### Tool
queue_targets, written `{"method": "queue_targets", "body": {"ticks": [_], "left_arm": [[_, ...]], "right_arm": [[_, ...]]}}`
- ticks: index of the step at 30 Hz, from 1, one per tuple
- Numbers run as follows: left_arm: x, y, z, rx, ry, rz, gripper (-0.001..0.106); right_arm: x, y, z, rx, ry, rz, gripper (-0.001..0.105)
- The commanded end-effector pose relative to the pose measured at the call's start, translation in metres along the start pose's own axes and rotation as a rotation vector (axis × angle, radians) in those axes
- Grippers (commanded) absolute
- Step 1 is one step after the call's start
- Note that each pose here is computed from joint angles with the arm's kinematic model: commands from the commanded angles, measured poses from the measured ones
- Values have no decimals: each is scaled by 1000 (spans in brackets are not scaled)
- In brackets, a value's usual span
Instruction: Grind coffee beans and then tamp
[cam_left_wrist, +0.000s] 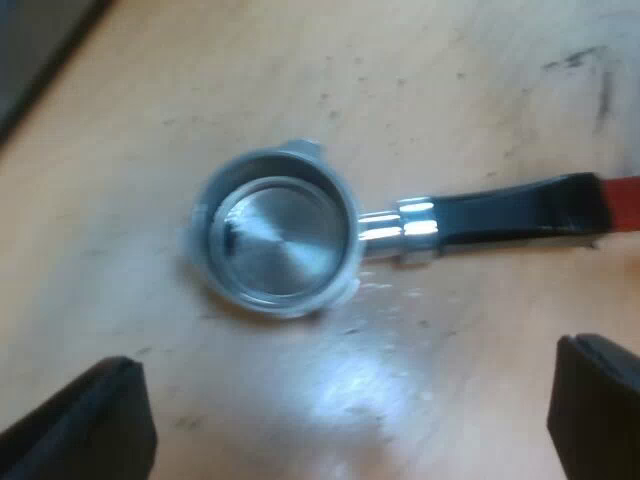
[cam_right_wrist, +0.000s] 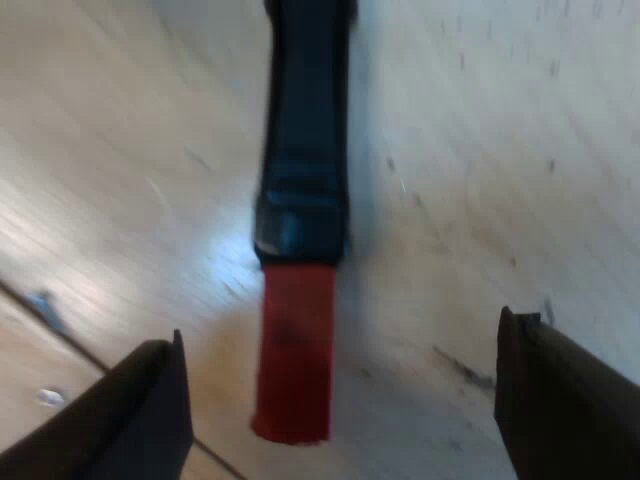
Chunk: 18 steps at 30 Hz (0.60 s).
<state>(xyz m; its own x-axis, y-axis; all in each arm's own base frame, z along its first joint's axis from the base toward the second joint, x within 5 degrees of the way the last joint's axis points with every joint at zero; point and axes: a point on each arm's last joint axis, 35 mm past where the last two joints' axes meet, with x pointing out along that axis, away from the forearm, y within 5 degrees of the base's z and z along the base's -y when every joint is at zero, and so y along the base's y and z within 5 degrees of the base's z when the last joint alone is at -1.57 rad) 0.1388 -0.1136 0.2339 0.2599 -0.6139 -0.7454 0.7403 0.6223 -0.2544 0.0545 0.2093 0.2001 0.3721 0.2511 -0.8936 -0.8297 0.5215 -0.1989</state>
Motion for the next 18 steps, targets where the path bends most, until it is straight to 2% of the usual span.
{"method": "queue_targets", "body": {"ticks": [1, 2, 4, 6, 8, 10, 15, 18], "left_arm": [[-18, -4, 8, 28, -37, 94, 82], [-22, -5, 10, 30, -44, 102, 82], [-34, -8, 14, 28, -39, 108, 82], [-41, -10, 15, 20, -17, 122, 82], [-49, -10, 19, 4, 1, 179, 82], [-56, -9, 22, -8, 4, 194, 82], [-73, 2, 26, -96, 10, 290, 82], [-81, 13, 24, -171, 5, 364, 82]], "right_arm": [[-25, -6, 13, 22, -89, 15, 66], [-27, -7, 14, 27, -104, 17, 66], [-43, -10, 24, 22, -212, 28, 66], [-50, -11, 31, -5, -289, 38, 68], [-55, -10, 40, -53, -385, 41, 74], [-57, -9, 46, -72, -444, 42, 76], [-57, -6, 56, -71, -527, 43, 77], [-55, -5, 63, -82, -579, 6, 77]]}}
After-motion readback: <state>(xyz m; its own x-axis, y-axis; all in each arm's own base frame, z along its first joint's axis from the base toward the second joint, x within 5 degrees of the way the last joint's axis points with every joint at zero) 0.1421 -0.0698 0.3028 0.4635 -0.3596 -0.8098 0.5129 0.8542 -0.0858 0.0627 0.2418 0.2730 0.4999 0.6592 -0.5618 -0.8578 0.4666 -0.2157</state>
